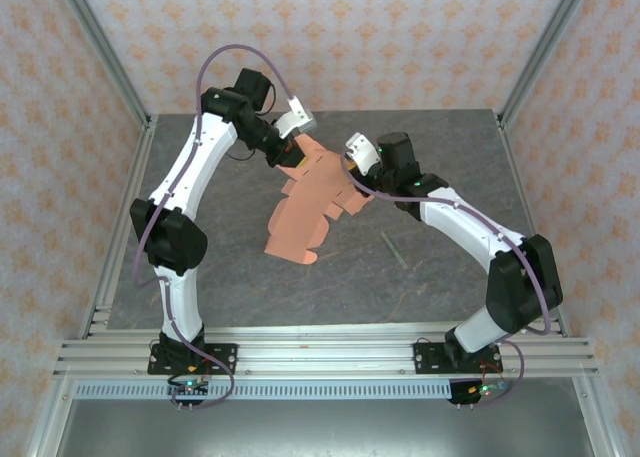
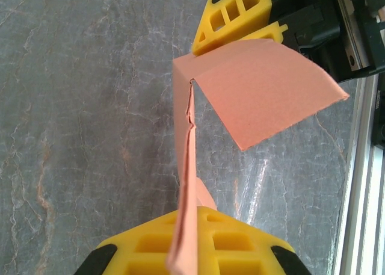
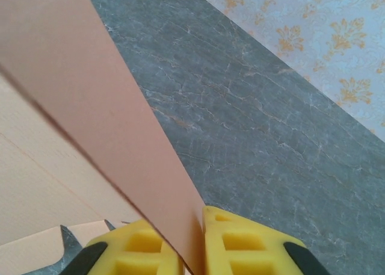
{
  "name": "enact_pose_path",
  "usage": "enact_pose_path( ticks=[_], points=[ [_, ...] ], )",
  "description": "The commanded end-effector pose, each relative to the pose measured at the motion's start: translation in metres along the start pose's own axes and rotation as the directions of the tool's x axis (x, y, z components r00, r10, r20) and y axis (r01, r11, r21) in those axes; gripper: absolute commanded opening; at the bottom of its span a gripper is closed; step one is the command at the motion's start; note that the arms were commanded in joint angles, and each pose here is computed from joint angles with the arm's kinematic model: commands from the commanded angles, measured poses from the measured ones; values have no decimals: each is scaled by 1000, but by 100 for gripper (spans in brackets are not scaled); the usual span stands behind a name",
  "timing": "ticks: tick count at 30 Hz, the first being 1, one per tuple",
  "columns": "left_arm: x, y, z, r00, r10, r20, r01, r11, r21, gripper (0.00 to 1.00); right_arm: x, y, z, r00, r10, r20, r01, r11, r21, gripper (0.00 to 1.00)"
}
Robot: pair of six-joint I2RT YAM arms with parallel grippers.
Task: Fold the paper box
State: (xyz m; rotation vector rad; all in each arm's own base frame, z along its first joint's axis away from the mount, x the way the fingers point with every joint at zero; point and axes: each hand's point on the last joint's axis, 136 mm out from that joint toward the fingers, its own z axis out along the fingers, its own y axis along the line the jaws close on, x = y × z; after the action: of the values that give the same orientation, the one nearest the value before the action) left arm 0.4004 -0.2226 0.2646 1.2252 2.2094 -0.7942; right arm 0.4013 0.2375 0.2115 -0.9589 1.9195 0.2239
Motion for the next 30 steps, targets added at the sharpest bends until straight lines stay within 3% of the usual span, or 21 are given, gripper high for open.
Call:
enact_pose_path(
  ticks=[1,9,15,18,24,30],
  points=[
    [-6,-4,-13,999,-31,29,31,1000,-6,0,-10,-9,-6,999,9,45,-11,999,42,9],
    [-16,3,-13,989,-131,72,130,991,8,0,-13,-17,-12,1000,-6,23,-1,957,292,3],
    [-13,11,-16,982,-170,80,170,985,17,0,-10,-13,-21,999,-25,20,16,939,344,6],
    [-9,1,-18,990,-126,66,124,991,43,0,-4,-9,-22,998,-61,15,54,958,281,12],
    [5,-12,-21,999,-47,23,45,996,76,0,-18,-3,-41,994,-30,103,29,1000,10,25],
    [6,-14,-23,998,-57,25,54,992,115,0,-24,6,-45,997,-33,72,43,989,-142,28]
  ],
)
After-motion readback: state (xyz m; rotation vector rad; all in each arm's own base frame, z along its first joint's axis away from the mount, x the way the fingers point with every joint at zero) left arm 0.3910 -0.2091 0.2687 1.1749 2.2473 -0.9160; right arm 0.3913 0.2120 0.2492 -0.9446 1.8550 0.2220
